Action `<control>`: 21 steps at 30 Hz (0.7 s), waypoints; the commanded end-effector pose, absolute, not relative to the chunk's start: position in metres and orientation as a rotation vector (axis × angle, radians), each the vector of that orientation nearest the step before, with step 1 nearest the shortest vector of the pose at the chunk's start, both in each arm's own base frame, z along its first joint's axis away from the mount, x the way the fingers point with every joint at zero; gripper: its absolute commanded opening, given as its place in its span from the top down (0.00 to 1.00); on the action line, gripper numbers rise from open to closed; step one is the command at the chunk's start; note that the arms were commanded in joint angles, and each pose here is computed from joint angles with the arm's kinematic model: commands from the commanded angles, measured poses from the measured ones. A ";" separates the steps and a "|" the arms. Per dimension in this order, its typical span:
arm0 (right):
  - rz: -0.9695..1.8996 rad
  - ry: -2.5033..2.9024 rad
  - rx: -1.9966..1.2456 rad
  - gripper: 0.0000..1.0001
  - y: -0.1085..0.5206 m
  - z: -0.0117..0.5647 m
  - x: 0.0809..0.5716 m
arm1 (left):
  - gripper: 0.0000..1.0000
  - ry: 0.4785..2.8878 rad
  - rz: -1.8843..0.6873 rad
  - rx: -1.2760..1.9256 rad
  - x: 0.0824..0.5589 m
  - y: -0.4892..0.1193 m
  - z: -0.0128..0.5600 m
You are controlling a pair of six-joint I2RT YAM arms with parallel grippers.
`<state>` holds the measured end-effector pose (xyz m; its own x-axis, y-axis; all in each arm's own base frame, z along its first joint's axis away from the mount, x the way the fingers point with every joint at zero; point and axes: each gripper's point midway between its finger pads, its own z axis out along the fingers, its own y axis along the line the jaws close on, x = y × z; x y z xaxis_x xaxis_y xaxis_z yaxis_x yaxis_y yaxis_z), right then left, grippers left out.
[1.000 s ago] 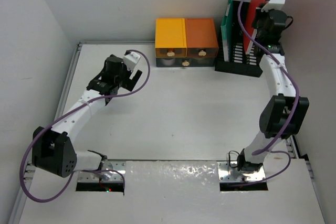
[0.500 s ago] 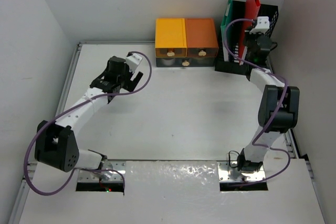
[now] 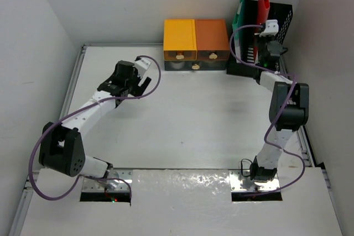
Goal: Organize the desk
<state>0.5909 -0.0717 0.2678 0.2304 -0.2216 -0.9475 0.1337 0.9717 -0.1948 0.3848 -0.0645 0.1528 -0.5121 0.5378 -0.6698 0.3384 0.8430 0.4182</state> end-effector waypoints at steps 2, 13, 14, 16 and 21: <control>-0.231 1.180 -0.118 1.00 -0.066 0.286 0.594 | 0.00 2.123 0.300 0.620 0.395 -0.065 0.163; -0.163 1.319 0.007 1.00 -0.075 0.207 0.574 | 0.00 2.139 0.305 0.627 0.394 -0.063 0.159; -0.165 1.339 0.017 1.00 -0.080 0.202 0.572 | 0.00 2.139 0.305 0.627 0.394 -0.063 0.159; -0.143 1.384 0.056 1.00 -0.087 0.190 0.569 | 0.00 2.142 0.303 0.632 0.393 -0.064 0.158; -0.100 1.397 0.077 0.69 -0.097 0.194 0.559 | 0.00 2.143 0.283 0.636 0.393 -0.066 0.159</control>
<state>0.5665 -0.0946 0.1671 0.1273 -0.0585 -0.9901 0.1308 0.9905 -0.0417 0.3843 -0.0651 0.1413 -0.5329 0.5451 -0.6472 0.3559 0.8383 0.4130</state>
